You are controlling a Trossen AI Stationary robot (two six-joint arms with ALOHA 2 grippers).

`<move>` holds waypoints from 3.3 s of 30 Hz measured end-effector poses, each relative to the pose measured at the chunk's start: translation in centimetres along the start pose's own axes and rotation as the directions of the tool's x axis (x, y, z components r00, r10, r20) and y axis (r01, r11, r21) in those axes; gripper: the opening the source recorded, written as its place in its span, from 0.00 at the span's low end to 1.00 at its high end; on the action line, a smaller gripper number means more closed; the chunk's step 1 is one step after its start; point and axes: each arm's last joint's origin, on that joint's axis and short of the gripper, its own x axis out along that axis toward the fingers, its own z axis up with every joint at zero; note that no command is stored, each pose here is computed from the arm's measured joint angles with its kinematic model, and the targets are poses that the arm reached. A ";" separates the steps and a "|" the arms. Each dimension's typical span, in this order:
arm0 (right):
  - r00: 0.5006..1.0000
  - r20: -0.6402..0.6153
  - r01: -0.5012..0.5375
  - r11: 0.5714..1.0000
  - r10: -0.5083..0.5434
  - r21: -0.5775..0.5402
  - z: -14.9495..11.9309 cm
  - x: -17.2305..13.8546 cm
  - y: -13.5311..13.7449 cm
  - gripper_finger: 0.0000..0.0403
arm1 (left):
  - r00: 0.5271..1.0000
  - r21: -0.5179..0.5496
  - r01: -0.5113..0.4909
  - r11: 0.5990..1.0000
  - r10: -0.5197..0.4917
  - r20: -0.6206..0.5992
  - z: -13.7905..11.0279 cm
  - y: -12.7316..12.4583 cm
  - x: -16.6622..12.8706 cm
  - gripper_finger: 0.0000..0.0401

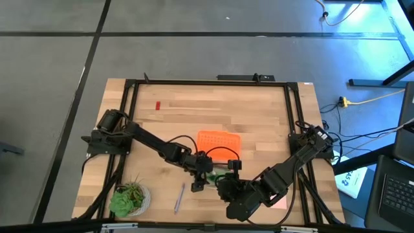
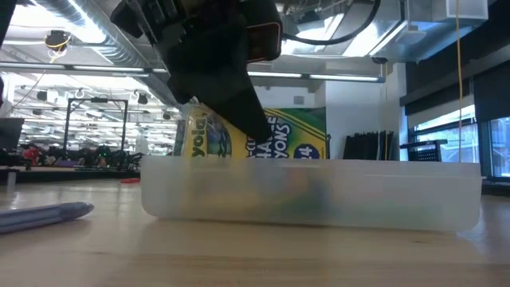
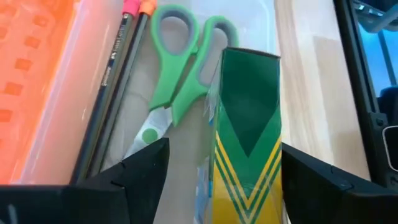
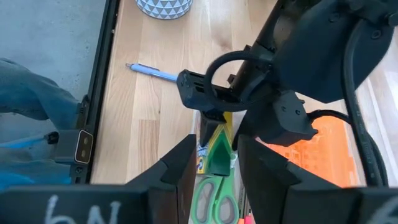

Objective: Pack school essentials
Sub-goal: Put the yellow crayon box into the orange supply box, then put the gray pen into the orange supply box

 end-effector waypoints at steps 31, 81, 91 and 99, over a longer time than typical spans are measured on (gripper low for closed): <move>1.000 0.027 -0.014 1.000 0.014 0.019 0.3 0.0 0.1 0.30 | 0.976 0.002 -0.219 0.976 0.219 0.005 -0.7 -2.9 -10.0 0.64; 0.962 -0.200 -0.099 0.919 0.187 0.381 -5.2 -4.4 5.5 0.30 | 0.988 -0.200 -0.157 0.967 0.152 -0.039 -6.4 -9.8 -14.9 0.64; 0.978 -0.153 -0.086 0.943 0.141 0.321 -5.6 -5.0 6.0 0.30 | 0.996 -0.247 -0.090 0.965 0.080 -0.048 -7.1 -11.4 -11.7 0.64; 0.984 -0.131 -0.079 0.960 0.118 0.270 -5.6 -4.9 6.0 0.30 | 0.987 -0.258 -0.152 0.954 0.134 -0.085 -7.2 -10.8 -9.3 0.64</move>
